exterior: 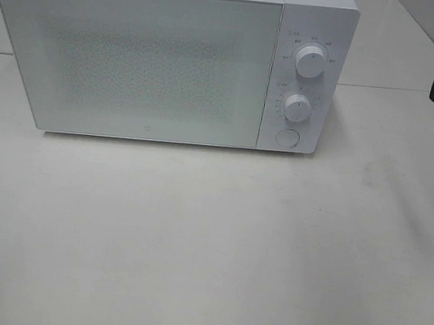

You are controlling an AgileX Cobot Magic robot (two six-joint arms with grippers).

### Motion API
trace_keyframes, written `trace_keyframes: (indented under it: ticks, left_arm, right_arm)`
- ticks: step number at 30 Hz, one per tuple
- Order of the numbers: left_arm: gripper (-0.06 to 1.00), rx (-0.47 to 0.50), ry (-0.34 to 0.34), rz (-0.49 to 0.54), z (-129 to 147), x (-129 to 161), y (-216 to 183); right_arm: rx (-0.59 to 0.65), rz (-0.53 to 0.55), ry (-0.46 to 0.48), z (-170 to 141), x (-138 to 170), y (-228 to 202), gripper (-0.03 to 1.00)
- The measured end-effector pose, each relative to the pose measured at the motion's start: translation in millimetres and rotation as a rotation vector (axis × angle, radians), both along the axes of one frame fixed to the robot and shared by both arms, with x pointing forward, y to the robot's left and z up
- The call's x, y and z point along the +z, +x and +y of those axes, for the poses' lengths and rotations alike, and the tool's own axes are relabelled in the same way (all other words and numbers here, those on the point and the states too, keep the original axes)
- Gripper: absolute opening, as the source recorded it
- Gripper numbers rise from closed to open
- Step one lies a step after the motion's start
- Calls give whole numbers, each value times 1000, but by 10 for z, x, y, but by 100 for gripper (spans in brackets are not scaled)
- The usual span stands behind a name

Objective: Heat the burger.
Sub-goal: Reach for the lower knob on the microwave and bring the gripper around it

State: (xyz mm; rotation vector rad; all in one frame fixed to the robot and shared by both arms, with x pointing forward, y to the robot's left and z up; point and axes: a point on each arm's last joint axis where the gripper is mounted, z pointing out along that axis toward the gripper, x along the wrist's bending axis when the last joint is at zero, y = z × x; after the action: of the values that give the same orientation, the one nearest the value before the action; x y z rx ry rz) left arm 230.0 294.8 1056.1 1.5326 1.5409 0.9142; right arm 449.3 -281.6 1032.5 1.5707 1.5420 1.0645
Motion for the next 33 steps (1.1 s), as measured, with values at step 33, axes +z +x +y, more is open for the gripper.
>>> trace_keyframes:
  ticks: [33]
  left_arm:
    - [99,0,0,0,0,0,0]
  right_arm:
    - [49,-181,-39,161,-621,-349,75]
